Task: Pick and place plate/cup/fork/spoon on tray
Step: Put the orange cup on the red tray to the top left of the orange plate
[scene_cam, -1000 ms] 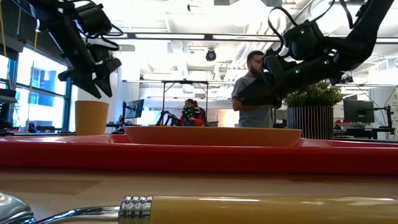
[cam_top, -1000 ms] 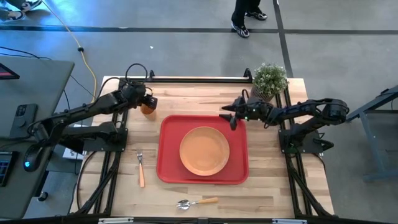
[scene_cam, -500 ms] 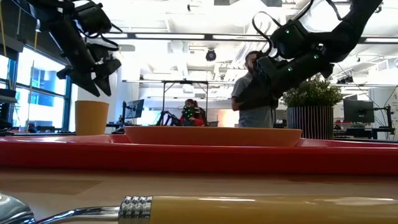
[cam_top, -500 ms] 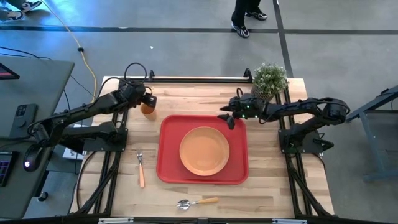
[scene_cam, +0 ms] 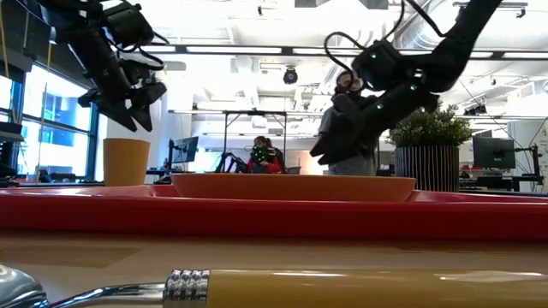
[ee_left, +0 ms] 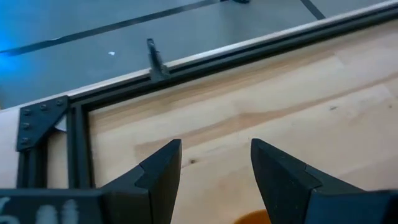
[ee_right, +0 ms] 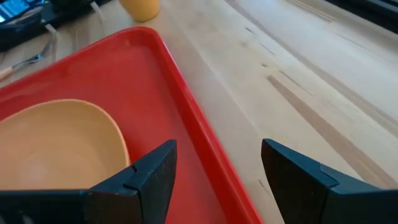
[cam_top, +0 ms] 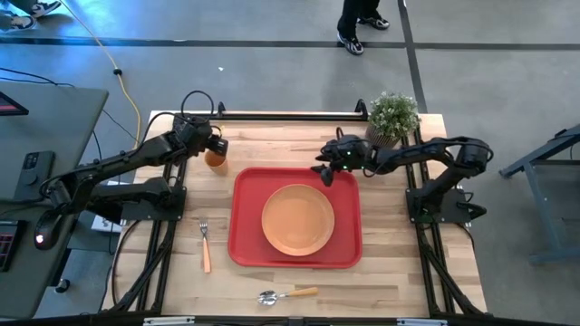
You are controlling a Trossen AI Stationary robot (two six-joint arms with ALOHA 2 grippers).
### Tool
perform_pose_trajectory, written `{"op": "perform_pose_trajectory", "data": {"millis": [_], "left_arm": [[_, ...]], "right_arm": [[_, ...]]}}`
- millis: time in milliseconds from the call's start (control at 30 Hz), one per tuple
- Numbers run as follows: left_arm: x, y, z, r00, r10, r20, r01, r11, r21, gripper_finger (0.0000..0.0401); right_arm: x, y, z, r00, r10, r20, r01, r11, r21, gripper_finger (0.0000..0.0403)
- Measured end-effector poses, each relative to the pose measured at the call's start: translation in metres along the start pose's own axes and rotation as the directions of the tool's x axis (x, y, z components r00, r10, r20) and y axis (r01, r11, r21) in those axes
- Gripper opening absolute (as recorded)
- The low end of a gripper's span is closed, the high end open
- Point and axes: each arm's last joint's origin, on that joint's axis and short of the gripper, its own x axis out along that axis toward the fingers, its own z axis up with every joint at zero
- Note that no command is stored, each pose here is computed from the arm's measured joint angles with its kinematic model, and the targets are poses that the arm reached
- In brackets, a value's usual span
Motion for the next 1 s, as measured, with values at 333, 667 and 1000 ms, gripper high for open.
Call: {"op": "perform_pose_trajectory", "data": {"millis": [333, 667, 1000], "left_arm": [[0.000, -0.001, 0.000, 1.000, -0.023, -0.009, 0.023, 0.999, 0.022, 0.0182], [-0.010, 0.000, 0.022, 0.997, -0.063, 0.044, 0.058, 0.992, 0.109, 0.0182], [-0.034, 0.019, 0.029, 0.925, -0.233, -0.302, 0.255, 0.966, 0.037, 0.0181]], "right_arm": [[0.021, 0.013, -0.008, 0.996, 0.029, -0.086, -0.030, 0.999, -0.016, 0.0226], [0.021, 0.018, -0.006, 0.997, 0.036, -0.062, -0.039, 0.998, -0.044, 0.0226], [0.021, 0.016, -0.007, 0.997, 0.031, -0.069, -0.030, 1.000, 0.006, 0.0226]]}}
